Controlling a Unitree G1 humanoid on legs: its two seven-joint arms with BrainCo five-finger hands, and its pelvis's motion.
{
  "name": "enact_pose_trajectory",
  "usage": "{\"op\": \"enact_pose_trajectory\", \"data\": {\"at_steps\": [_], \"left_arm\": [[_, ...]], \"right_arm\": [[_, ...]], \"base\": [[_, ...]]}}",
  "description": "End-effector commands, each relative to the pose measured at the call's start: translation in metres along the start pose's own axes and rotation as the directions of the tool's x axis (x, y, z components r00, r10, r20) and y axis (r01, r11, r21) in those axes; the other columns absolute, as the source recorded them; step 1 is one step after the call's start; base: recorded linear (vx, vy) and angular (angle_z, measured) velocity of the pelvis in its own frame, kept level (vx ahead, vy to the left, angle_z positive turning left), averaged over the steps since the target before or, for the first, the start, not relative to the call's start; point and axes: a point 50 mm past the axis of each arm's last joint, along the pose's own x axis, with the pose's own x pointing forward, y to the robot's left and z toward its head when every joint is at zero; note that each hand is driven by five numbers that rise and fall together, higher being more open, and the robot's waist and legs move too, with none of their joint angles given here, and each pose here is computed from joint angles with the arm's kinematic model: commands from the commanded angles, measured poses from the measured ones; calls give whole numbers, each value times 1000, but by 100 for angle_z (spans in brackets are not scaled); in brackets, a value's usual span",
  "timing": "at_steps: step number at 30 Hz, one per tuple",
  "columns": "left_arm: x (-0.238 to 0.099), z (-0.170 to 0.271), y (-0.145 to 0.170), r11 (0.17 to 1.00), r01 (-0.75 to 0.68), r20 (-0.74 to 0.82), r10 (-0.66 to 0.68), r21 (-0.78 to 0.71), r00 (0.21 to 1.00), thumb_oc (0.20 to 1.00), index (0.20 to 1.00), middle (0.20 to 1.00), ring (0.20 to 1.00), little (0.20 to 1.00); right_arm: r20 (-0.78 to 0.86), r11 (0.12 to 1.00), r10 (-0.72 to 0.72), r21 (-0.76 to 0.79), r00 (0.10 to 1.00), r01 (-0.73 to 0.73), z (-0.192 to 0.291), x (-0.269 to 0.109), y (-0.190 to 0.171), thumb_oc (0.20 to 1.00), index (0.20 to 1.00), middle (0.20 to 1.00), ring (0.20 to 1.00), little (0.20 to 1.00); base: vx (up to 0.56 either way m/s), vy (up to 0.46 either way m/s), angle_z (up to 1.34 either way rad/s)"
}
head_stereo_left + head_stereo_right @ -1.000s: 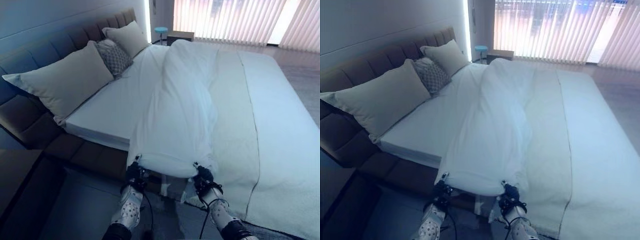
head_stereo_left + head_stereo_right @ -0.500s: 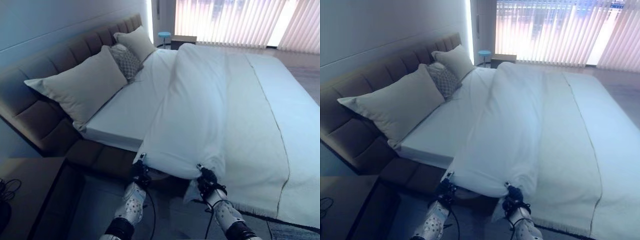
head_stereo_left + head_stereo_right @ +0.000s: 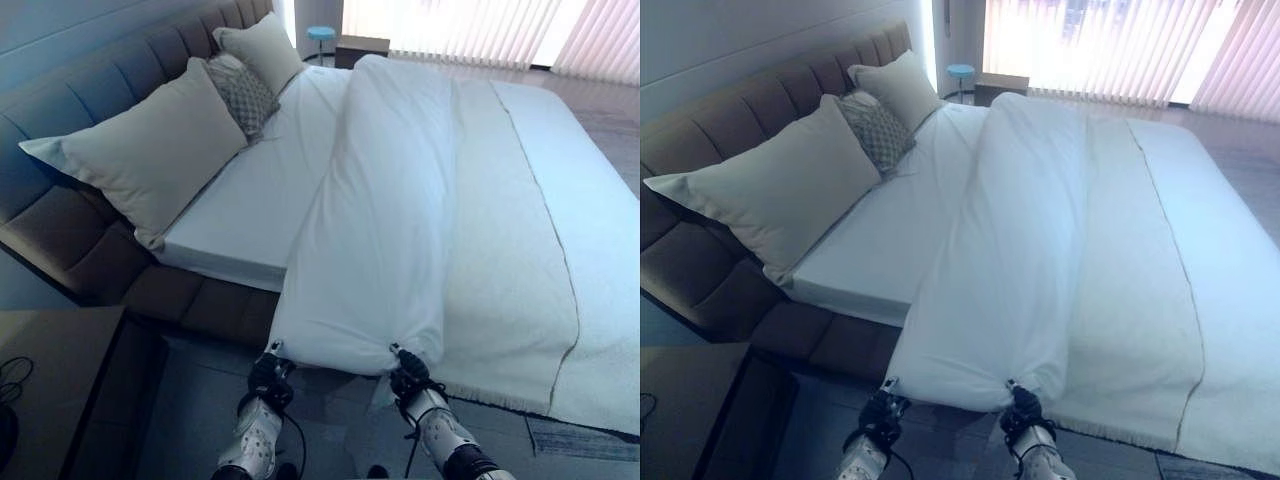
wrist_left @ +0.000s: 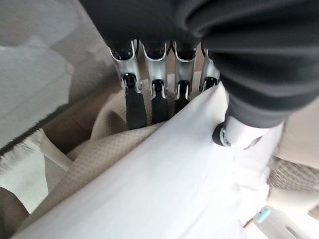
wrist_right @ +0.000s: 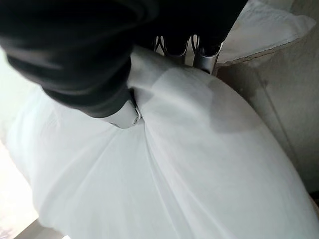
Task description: Make the bed
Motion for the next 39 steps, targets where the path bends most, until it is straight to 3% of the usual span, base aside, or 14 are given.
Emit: {"op": "enact_pose_trajectory", "data": {"at_steps": [1,8,9,10,11,13,14,15,21,28,33,39], "left_arm": [[4,34,38,992,-126,116,125,7,985,200,200,200,200,200],[11,20,45,975,-171,47,166,144,985,200,200,200,200,200],[13,21,44,973,-170,45,165,158,985,200,200,200,200,200],[14,21,45,967,-172,44,167,187,985,200,200,200,200,200],[16,23,46,960,-174,44,169,221,985,200,200,200,200,200],[19,25,48,940,-177,38,174,291,984,222,222,222,222,222],[19,23,53,926,-187,22,190,327,982,567,567,567,567,567],[17,20,62,908,-209,0,225,362,974,1000,1000,1000,1000,1000],[7,9,91,865,-255,-48,305,432,951,1000,1000,1000,1000,1000],[-24,-12,149,747,-285,-166,465,600,870,1000,1000,1000,1000,1000],[-37,-20,166,735,-294,-208,507,611,836,1000,1000,1000,1000,1000],[-25,-14,149,754,-270,-173,451,599,876,1000,1000,1000,1000,1000]], "right_arm": [[-75,973,-208,-122,975,198,-19,-13,-63,200,200,200,200,200],[-104,916,-304,-304,947,261,-18,-6,-76,200,200,200,200,200],[-98,908,-303,-331,948,256,-15,-4,-74,228,228,228,228,228],[-94,890,-294,-391,951,237,-12,-2,-73,369,369,369,369,369],[-90,863,-299,-451,950,228,-9,-1,-76,1000,1000,1000,1000,1000],[-79,765,-319,-609,944,208,-4,-1,-83,1000,1000,1000,1000,1000],[-87,708,-327,-682,941,183,-3,-1,-86,1000,1000,1000,1000,1000],[-89,639,-360,-749,929,176,0,-4,-97,1000,1000,1000,1000,1000],[-108,490,-460,-858,881,151,-3,-22,-138,1000,1000,1000,1000,1000],[-160,440,-598,-885,786,154,-11,-57,-191,1000,1000,1000,1000,1000],[-198,470,-634,-866,748,169,-18,-72,-208,1000,1000,1000,1000,1000],[-147,532,-615,-803,775,269,-4,-64,-204,1000,1000,1000,1000,1000]], "base": [[-48,3,9],[-68,0,7],[-76,9,6],[-54,2,8],[-41,0,6],[-9,-6,9],[28,-11,13],[32,-8,9],[71,-11,2],[112,-26,-11],[92,-71,-10],[32,-75,-4]]}}
